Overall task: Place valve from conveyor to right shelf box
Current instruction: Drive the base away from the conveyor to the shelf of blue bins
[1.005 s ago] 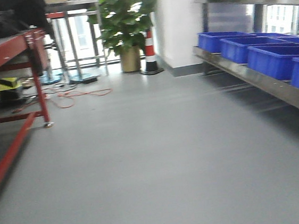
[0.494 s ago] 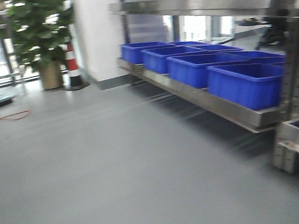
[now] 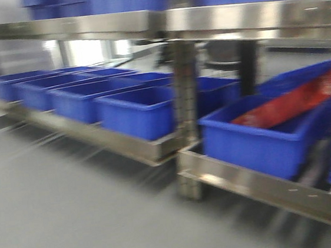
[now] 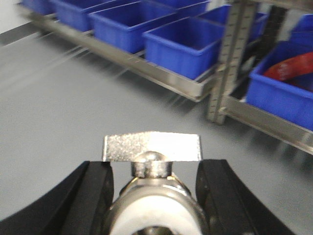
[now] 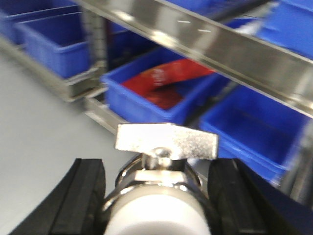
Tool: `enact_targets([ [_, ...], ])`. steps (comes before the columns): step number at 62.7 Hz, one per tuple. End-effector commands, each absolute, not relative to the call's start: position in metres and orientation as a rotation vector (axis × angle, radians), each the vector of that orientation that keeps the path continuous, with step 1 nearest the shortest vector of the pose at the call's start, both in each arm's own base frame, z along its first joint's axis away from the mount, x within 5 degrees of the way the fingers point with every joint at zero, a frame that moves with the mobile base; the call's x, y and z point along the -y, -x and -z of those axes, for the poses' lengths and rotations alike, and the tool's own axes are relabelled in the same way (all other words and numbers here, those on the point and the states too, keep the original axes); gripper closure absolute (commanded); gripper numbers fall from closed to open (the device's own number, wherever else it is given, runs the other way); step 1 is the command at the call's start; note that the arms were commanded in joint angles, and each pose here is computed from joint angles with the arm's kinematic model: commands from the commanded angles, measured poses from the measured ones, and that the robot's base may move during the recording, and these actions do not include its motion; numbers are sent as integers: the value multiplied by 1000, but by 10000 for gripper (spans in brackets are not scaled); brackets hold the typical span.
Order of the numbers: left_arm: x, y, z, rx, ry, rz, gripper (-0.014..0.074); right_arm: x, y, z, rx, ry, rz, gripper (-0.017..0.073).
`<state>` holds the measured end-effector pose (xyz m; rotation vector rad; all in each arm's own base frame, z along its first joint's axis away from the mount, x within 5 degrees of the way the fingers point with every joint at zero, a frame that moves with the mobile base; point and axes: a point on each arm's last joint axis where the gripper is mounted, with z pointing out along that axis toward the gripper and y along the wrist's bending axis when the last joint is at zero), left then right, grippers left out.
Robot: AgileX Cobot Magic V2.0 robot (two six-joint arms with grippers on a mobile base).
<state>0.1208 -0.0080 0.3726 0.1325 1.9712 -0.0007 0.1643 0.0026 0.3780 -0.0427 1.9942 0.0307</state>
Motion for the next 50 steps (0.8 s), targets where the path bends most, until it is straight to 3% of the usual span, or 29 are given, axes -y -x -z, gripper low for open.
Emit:
enact_targets([
  [1,9,-121,-379,-1910,-128,11,705,-1,-164,-389,-1893,38,-14,722],
  [50,9,-121,-379,-1910,-128,11,705,-1,-164,-389,-1893,38,-14,722],
])
